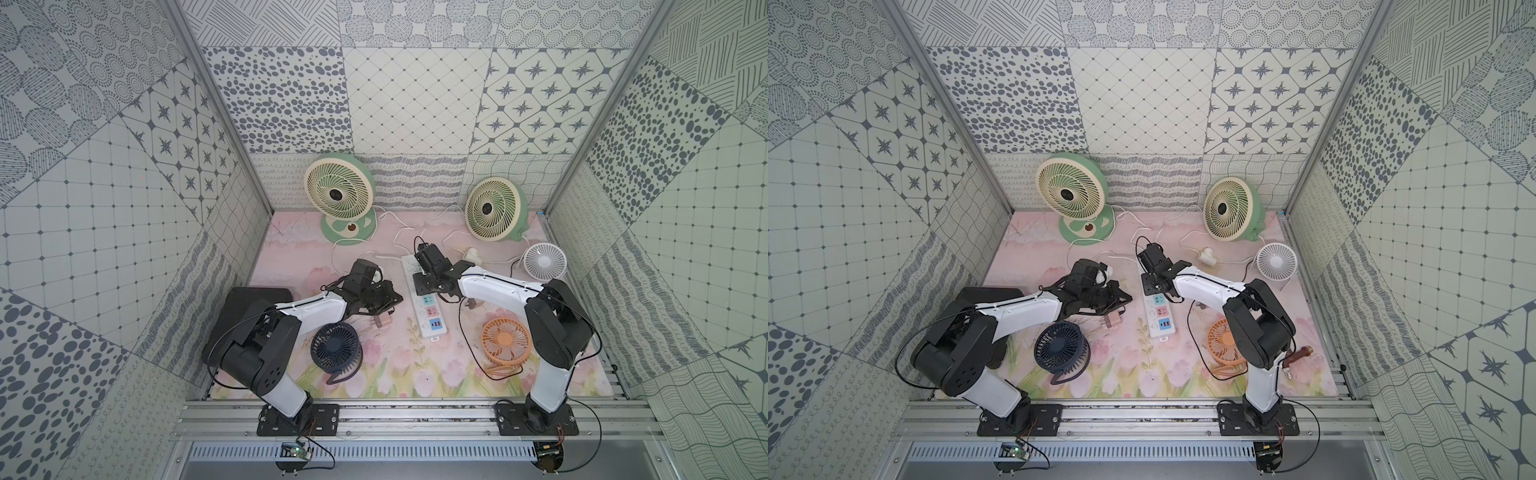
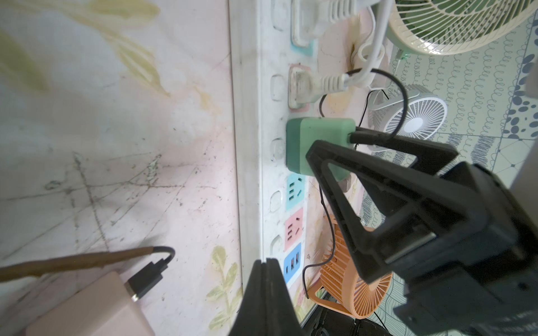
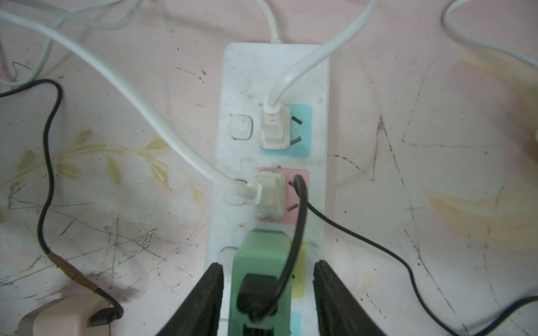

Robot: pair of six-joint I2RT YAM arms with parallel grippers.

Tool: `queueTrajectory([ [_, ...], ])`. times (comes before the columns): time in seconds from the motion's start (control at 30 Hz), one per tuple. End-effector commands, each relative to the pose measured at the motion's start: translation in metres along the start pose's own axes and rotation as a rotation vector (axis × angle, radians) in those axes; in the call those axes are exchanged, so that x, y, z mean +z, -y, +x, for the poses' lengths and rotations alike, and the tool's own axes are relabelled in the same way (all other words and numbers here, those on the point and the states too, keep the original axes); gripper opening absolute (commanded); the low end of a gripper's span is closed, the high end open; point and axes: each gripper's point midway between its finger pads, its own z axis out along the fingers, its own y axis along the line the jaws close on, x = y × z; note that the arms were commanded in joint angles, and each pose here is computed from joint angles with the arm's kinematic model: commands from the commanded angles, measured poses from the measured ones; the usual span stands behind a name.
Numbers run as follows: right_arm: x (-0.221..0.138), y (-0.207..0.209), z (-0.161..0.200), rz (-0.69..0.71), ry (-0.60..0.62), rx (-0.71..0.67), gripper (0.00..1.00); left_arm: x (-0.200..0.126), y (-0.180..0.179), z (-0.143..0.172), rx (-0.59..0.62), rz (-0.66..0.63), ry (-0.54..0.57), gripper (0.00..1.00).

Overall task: Unplug the desk fan from the power strip
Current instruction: Remove the plug from the socket.

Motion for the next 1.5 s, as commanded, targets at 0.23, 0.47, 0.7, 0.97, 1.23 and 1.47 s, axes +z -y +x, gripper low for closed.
queueTrajectory([
  [0.23,0.001,-0.001,-0.014,0.026,0.043,0.025,0.32,0.015,0.015,-0.003,0.014,0.065,-0.025,0.00],
  [0.47,0.001,-0.002,-0.012,0.031,0.045,0.015,0.15,0.018,0.022,-0.009,0.032,0.077,-0.022,0.00],
  [0.7,0.001,-0.003,-0.009,0.028,0.039,0.014,0.10,0.030,0.030,-0.020,0.047,0.097,-0.022,0.00],
  [0.97,0.001,-0.003,-0.006,0.024,0.031,0.014,0.06,0.050,0.027,-0.028,0.036,0.095,-0.035,0.00],
  [1.23,0.003,-0.002,-0.004,0.027,0.026,0.010,0.05,0.063,0.023,-0.031,0.012,0.102,-0.045,0.00],
  [1.47,0.003,-0.001,-0.002,0.029,0.021,0.008,0.05,0.069,0.018,-0.034,0.009,0.086,-0.050,0.00],
])
